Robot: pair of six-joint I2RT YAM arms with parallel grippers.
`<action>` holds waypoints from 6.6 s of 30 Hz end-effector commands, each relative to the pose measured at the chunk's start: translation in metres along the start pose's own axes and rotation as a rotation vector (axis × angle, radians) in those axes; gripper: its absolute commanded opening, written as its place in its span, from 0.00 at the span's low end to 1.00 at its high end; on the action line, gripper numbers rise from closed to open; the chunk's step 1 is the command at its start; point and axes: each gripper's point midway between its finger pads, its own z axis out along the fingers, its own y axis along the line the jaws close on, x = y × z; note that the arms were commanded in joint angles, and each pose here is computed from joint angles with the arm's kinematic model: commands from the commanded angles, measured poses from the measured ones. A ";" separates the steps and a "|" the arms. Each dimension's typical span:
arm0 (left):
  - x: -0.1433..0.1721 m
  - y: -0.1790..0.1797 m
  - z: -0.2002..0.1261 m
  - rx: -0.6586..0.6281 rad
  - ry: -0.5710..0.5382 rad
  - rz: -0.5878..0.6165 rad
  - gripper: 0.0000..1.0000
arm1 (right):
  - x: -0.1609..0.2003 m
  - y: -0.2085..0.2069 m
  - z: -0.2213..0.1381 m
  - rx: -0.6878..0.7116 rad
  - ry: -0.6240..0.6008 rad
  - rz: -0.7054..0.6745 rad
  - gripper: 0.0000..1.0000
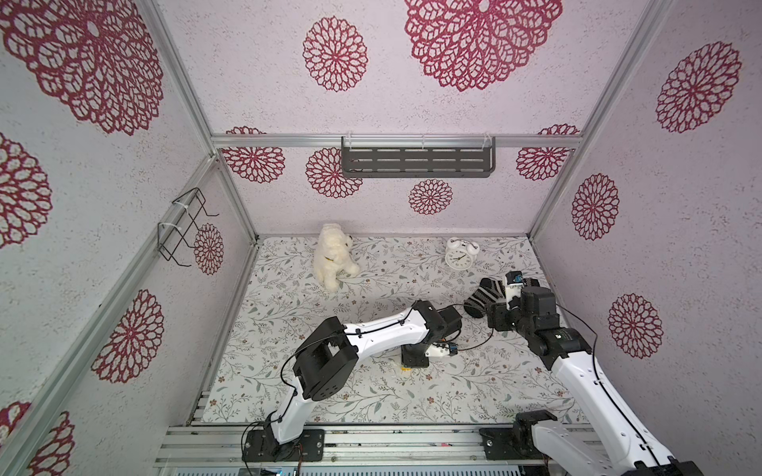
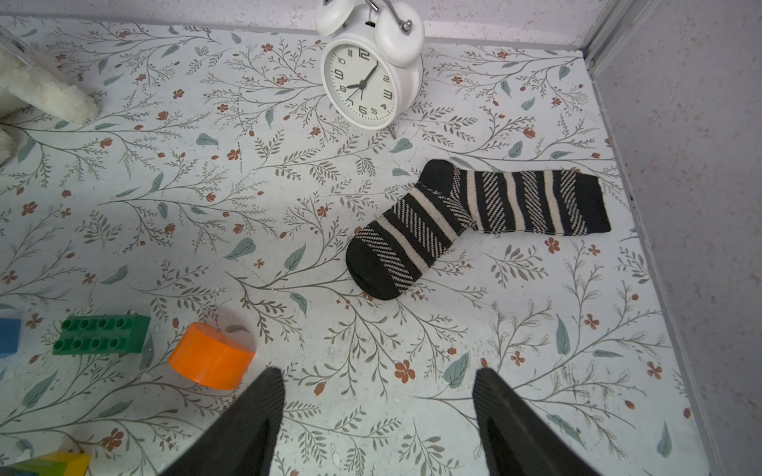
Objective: Assemble an ice cream with lego
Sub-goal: Assemble the lego brick with the lego brick, then pick up the lego brick from the center of the board.
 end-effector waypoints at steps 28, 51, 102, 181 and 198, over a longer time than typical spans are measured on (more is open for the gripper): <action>-0.001 0.008 -0.010 -0.043 -0.057 -0.029 0.48 | -0.005 -0.001 -0.002 -0.002 -0.028 0.016 0.77; 0.001 0.017 -0.085 -0.123 -0.232 -0.090 0.50 | -0.004 0.000 0.001 -0.005 -0.021 0.017 0.77; 0.250 0.110 -0.183 -0.421 -0.846 -1.447 0.97 | 0.053 0.251 0.090 -0.823 0.350 -1.479 0.76; 0.260 0.121 -0.168 -0.325 -0.889 -1.507 0.99 | 0.096 0.265 0.117 -0.820 0.479 -1.420 0.46; 0.261 0.121 -0.169 -0.323 -0.894 -1.508 0.99 | 0.078 0.269 0.105 -0.812 0.417 -1.409 0.27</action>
